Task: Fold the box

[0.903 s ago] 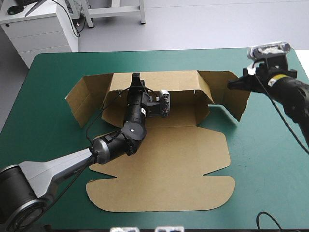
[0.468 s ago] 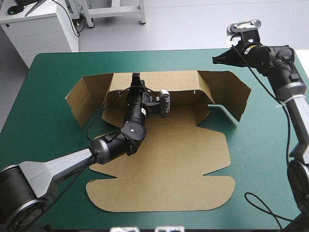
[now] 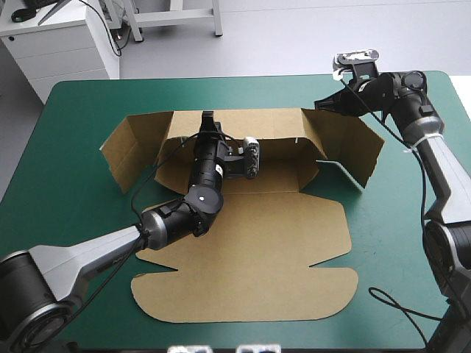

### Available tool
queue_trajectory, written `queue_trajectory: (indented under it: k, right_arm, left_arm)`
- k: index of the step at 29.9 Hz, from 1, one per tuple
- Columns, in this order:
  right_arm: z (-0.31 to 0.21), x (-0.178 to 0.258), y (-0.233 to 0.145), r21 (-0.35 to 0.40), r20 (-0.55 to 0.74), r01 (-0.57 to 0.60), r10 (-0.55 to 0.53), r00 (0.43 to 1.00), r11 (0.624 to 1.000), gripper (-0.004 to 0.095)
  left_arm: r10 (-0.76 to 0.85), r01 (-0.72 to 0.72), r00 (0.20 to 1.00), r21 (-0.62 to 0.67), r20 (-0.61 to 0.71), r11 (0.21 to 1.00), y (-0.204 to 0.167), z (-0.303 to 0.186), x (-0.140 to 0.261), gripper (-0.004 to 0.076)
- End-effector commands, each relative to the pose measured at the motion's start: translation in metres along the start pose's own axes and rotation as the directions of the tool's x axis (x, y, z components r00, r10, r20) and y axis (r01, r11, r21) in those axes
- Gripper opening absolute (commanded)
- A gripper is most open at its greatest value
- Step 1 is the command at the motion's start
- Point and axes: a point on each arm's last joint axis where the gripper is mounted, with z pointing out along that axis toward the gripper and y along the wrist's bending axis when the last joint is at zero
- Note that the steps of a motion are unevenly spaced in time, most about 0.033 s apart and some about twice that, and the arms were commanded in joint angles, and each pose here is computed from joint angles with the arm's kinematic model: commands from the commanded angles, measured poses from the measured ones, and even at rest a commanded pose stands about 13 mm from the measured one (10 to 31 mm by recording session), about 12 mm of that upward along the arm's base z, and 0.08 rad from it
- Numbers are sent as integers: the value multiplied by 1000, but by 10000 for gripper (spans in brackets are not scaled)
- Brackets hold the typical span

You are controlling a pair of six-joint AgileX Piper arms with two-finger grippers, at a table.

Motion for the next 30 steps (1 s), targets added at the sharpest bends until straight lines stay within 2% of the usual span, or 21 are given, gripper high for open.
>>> queue_trajectory:
  k: [1,7,14,18,25,28,30]
  right_arm:
    - [-31,-10,4,-17,28,10,-10,1000,1000,-19]
    - [-32,4,8,-58,-130,0,-8,991,998,-19]
    - [-37,22,13,-111,-325,-17,-20,945,994,-19]
    - [-41,20,21,-198,-299,-24,-37,954,980,-19]
    - [-52,12,40,-384,-213,-36,-51,976,922,-19]
    - [-57,12,45,-431,-179,-33,-49,983,902,-19]
    - [-60,13,46,-431,-150,-22,-48,988,902,-19]
  left_arm:
    - [33,-32,999,-151,7,988,32,-13,2,-8]
    - [33,-32,999,-151,7,988,32,-13,2,-8]
    - [36,-33,999,-146,16,989,31,-13,1,-8]
    - [38,-34,999,-138,31,990,30,-12,0,-8]
    - [33,-29,999,-135,28,990,30,-12,0,-8]
    - [31,-27,999,-134,26,991,30,-12,0,-8]
    - [31,-27,999,-134,26,991,30,-12,0,-8]
